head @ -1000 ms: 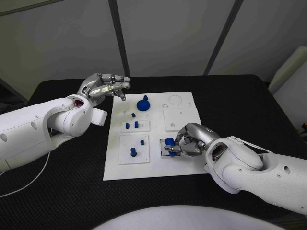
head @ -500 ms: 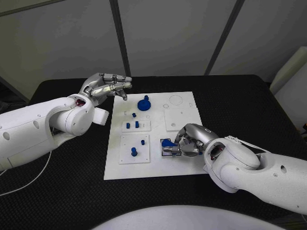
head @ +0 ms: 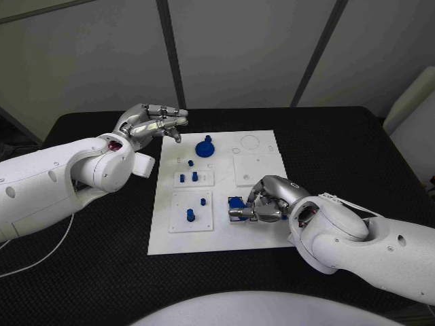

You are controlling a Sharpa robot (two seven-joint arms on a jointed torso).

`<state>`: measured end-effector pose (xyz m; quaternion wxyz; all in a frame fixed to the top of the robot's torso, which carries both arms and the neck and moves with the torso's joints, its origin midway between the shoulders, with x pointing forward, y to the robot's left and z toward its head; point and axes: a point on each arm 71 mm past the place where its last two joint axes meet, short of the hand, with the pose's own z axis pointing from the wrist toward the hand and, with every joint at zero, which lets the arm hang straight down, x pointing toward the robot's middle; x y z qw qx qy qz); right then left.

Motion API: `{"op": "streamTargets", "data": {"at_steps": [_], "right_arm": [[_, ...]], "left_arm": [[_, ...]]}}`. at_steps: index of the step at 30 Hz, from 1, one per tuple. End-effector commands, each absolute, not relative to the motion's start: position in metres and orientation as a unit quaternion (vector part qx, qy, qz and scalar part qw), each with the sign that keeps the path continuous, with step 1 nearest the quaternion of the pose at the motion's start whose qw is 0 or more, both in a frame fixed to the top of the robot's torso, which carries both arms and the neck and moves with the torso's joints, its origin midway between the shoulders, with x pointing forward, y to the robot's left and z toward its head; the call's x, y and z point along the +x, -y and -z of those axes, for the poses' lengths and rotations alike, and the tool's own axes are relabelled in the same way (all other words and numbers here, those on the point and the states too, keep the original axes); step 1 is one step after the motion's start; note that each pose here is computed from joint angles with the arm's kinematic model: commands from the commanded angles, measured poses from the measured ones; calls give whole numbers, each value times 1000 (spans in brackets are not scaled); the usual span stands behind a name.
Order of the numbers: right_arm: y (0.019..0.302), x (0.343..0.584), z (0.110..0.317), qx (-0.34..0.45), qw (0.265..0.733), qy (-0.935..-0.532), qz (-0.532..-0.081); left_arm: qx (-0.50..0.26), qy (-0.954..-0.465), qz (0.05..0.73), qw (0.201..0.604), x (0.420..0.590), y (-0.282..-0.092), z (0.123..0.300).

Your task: Assemble the parts on the task board

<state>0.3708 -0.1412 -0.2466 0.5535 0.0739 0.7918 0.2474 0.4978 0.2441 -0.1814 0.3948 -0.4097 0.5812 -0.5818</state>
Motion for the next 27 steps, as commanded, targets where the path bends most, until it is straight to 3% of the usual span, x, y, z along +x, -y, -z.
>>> {"op": "streamTargets", "data": {"at_steps": [1, 15, 27], "right_arm": [[140, 370, 243, 76, 564, -781, -259], [137, 362, 236, 64, 562, -776, -278], [145, 363, 237, 52, 564, -780, -265]], "left_arm": [[-407, -584, 586, 387, 498, -242, 181], [-408, -585, 585, 387, 498, -243, 181], [-408, -585, 584, 387, 498, -244, 182]]}}
